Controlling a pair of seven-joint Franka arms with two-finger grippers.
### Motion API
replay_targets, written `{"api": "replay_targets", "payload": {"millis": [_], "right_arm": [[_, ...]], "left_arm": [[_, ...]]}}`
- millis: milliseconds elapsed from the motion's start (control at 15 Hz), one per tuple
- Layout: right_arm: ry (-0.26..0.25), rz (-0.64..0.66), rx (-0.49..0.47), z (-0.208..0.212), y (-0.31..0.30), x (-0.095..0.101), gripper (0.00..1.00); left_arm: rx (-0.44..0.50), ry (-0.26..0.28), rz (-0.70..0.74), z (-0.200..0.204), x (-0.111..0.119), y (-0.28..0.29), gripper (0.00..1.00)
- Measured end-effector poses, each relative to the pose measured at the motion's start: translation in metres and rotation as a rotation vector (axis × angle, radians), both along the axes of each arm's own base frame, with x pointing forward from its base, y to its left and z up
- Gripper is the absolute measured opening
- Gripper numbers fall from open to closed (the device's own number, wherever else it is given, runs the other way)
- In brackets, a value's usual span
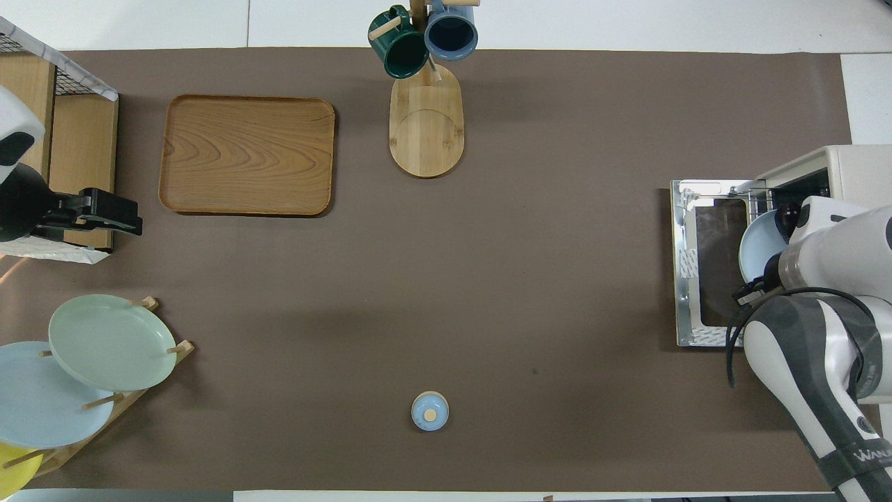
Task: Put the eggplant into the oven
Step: 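Release the plate inside the oven and withdraw the right gripper, then push the oven door closed with the right gripper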
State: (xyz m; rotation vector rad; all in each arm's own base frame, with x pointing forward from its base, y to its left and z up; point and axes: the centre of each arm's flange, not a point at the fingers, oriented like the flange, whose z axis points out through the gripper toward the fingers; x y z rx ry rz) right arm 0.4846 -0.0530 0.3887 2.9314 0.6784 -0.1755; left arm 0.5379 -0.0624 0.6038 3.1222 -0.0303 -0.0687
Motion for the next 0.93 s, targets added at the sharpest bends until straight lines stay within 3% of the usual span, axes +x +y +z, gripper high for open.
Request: {"api": "replay_targets", "payload": {"millis": [133, 400, 467, 600, 800, 867, 933], "right_arm": [[-0.002, 0.013, 0.004, -0.003, -0.010, -0.002, 0.18], [-0.005, 0.032, 0.008, -0.003, -0.017, -0.002, 0.27], [-0.001, 0.033, 0.011, 0.002, -0.015, 0.001, 0.33], [0.012, 0.024, 0.044, 0.025, -0.003, 0.011, 0.34], [-0.024, 0.047, 0.083, 0.054, 0.037, 0.032, 0.30], [-0.043, 0.040, 0.085, 0.052, 0.054, 0.037, 0.23], [-0.060, 0.031, 0.085, 0.044, 0.072, 0.040, 0.09]], "left_arm": [[0.000, 0.000, 0.001, 0.000, 0.000, 0.000, 1.00], [0.000, 0.000, 0.001, 0.000, 0.000, 0.001, 1.00], [0.000, 0.000, 0.001, 0.000, 0.000, 0.001, 1.00], [0.000, 0.000, 0.001, 0.000, 0.000, 0.001, 1.00], [0.000, 0.000, 0.002, 0.000, 0.000, 0.001, 1.00], [0.000, 0.000, 0.002, 0.000, 0.000, 0.001, 1.00], [0.000, 0.000, 0.002, 0.000, 0.000, 0.001, 1.00]]}}
